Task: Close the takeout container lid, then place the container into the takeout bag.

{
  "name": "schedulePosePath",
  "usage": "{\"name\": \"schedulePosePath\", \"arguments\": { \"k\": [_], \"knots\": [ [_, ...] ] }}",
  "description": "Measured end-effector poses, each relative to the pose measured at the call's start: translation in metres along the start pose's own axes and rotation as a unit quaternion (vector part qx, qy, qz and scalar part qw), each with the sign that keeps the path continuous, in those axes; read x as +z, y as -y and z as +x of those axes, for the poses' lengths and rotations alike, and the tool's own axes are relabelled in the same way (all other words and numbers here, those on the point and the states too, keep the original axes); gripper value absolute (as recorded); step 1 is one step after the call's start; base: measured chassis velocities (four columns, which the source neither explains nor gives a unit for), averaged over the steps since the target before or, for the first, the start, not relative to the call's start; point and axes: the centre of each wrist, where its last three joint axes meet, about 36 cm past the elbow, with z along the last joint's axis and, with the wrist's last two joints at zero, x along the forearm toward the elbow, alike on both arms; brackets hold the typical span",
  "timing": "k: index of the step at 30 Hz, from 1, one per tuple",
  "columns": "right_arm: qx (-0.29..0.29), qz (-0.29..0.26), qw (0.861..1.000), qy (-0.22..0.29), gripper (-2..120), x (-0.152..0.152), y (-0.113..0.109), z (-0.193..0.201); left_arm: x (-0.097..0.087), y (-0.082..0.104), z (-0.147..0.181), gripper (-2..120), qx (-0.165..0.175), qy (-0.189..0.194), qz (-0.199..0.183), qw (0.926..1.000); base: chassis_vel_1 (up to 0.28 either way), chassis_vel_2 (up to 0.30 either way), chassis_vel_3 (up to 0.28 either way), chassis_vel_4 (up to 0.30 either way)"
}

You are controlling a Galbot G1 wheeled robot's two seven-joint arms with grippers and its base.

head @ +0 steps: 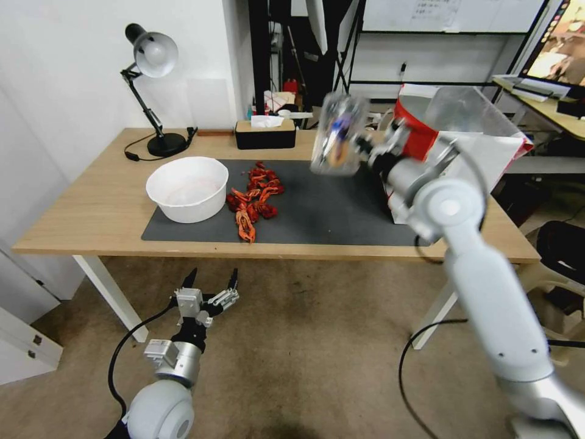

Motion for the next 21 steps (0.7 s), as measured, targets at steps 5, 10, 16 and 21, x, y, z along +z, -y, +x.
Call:
{"name": "schedulePosePath", "arguments": {
  "k": [5, 10, 16, 21],
  "knots": [
    [0.029, 0.04, 0.995, 0.089, 0, -0.06, 0.007, 0.003, 0.001, -0.001, 0.004, 100, -0.003, -0.002, 0.01, 0.9999, 0.0, 0.0, 0.0, 0.0],
    [0.084, 0.043, 0.986, 0.14, 0, -0.114, 0.043, -0.001, 0.001, -0.001, 0.004, 100, 0.006, 0.004, 0.01, 0.9999, 0.0, 0.0, 0.0, 0.0],
    [0.117, 0.042, 0.98, 0.154, 0, -0.138, 0.067, -0.002, -0.006, -0.003, -0.008, 100, 0.013, 0.015, 0.009, 0.9998, 0.0, 0.0, 0.0, 0.0],
    [0.144, 0.043, 0.976, 0.159, 0, -0.145, 0.087, -0.006, -0.006, -0.001, -0.009, 100, 0.017, 0.009, 0.011, 0.9998, 0.0, 0.0, 0.0, 0.0]
  ]
}}
